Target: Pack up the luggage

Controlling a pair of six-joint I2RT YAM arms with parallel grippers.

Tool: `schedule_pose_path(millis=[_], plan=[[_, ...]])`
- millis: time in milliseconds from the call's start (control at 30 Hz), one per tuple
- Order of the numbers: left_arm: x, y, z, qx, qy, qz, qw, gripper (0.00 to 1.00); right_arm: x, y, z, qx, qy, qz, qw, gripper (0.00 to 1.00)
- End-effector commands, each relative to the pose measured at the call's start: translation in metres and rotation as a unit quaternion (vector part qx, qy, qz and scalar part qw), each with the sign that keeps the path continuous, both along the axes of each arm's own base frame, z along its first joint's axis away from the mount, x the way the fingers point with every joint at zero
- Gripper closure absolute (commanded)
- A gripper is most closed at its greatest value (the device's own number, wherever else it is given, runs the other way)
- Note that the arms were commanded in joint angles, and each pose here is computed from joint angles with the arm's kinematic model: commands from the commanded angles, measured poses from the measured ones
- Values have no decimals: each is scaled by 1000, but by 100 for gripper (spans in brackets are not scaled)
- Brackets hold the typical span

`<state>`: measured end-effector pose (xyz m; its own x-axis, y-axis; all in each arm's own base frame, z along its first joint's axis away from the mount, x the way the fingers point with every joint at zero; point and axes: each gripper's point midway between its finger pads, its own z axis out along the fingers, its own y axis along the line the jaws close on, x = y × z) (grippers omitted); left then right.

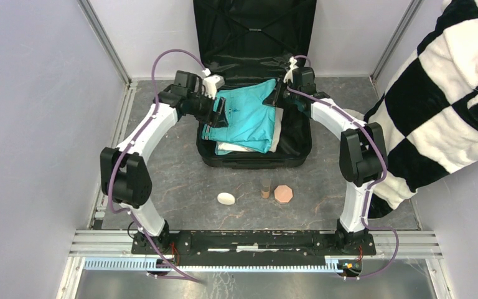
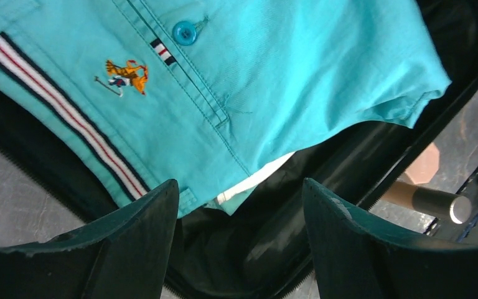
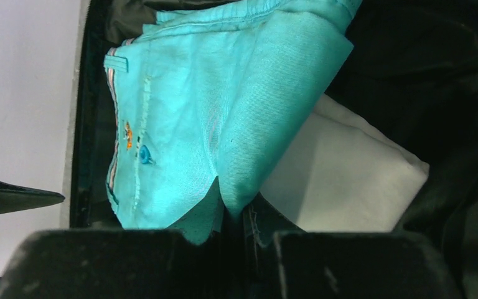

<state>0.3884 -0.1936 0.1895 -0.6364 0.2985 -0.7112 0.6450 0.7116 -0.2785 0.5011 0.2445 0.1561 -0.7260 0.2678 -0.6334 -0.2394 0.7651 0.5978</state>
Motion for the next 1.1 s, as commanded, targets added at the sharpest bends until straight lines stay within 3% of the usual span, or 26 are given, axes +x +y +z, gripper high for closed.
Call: schedule_pose_path(millis=[0, 267, 300, 400, 467, 567, 700, 833, 967, 1067], plan=[[22, -11, 1, 32, -48, -13, 998, 22, -6, -17, 27, -17, -37, -5, 999, 100], [31, -42, -15, 48, -49, -38, 997, 23, 6, -36, 11, -45, -30, -3, 999, 97], [31, -46, -15, 48, -50, -42, 997, 23, 6, -36, 7, -48, -26, 3, 998, 91], [33, -57, -15, 45, -55, -50, 996, 23, 7, -35, -9, -60, -10, 11, 998, 55], [35, -63, -17, 45, -56, -54, 996, 23, 8, -40, -12, -73, -5, 4, 997, 36], [39, -68, -24, 50, -53, -56, 996, 23, 9, -53, 0, -98, -11, -25, 995, 26], [42, -64, -39, 66, -47, -52, 995, 24, -2, -84, 43, -117, -63, -111, 985, 27], [41, -61, -49, 73, -39, -49, 995, 24, -35, -52, 57, -66, -86, -62, 992, 37], [42, -59, -54, 77, -41, -41, 995, 20, -76, 4, 26, -33, -50, 51, 997, 49], [42, -57, -55, 81, -39, -36, 995, 19, -89, 7, -25, -29, 2, 70, 997, 56]])
